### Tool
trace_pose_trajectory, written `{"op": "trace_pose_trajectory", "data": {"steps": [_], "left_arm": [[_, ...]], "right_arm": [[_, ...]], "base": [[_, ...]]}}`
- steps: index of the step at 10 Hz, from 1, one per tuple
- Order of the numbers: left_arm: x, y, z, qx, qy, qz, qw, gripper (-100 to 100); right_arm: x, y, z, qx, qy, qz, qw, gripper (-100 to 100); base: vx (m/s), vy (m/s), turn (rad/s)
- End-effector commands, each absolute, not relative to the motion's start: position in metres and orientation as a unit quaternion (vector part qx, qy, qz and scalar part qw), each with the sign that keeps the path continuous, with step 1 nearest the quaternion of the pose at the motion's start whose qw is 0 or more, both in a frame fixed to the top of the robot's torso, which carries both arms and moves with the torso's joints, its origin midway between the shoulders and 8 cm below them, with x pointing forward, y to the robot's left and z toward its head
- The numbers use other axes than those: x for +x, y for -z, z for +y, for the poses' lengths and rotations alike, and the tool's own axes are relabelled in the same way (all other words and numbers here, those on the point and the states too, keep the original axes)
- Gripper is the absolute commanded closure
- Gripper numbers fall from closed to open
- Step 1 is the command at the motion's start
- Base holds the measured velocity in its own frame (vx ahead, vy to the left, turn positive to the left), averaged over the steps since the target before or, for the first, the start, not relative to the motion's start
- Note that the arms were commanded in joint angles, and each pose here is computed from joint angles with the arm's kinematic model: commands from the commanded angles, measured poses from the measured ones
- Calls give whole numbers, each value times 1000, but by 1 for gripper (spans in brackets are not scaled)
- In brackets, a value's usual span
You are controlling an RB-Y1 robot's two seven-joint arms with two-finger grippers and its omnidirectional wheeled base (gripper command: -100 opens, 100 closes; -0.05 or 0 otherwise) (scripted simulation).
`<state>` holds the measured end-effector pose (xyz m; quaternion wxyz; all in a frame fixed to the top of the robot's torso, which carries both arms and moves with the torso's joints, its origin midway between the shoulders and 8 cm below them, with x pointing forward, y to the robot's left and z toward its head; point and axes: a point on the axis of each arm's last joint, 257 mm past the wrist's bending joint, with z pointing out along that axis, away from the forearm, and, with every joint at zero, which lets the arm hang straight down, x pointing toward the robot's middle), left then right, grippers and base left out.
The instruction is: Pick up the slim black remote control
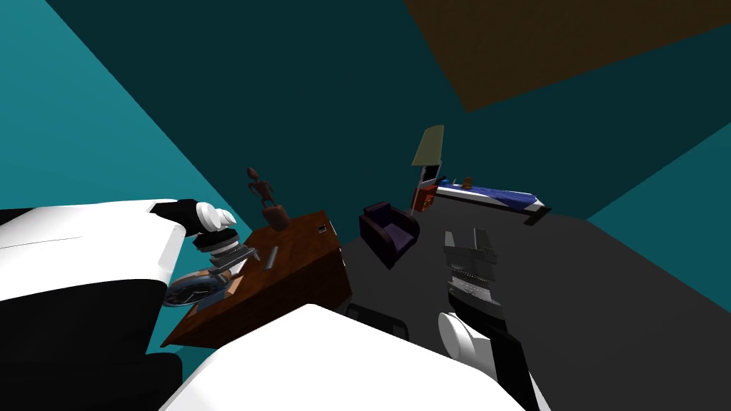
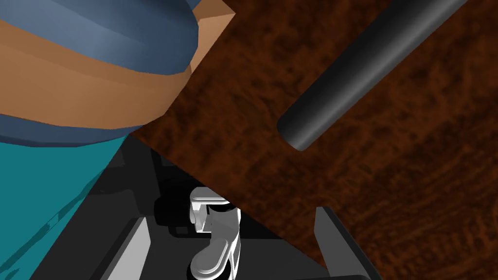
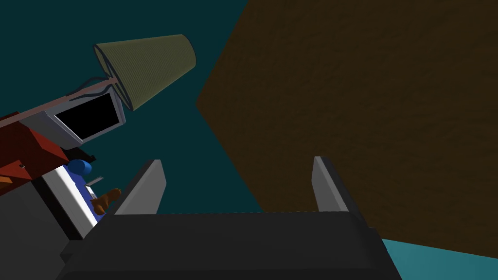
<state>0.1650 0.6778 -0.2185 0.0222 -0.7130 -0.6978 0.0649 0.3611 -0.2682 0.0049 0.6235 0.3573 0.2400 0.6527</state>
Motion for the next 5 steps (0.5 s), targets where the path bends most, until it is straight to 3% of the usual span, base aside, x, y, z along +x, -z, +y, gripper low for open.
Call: {"op": "trace_pose_trajectory", "data": {"steps": [1,5], "left_arm": [[176,226,669,-740,-72,-669,19,-100],[194,241,655,-784,-82,-615,10,-100]], "right_arm": [[361,-5,-268,357,-653,240,623,0],[361,-5,-268,357,-653,240,623,0]], "base": [[-40,70,-96],[-30,70,-70]]}}
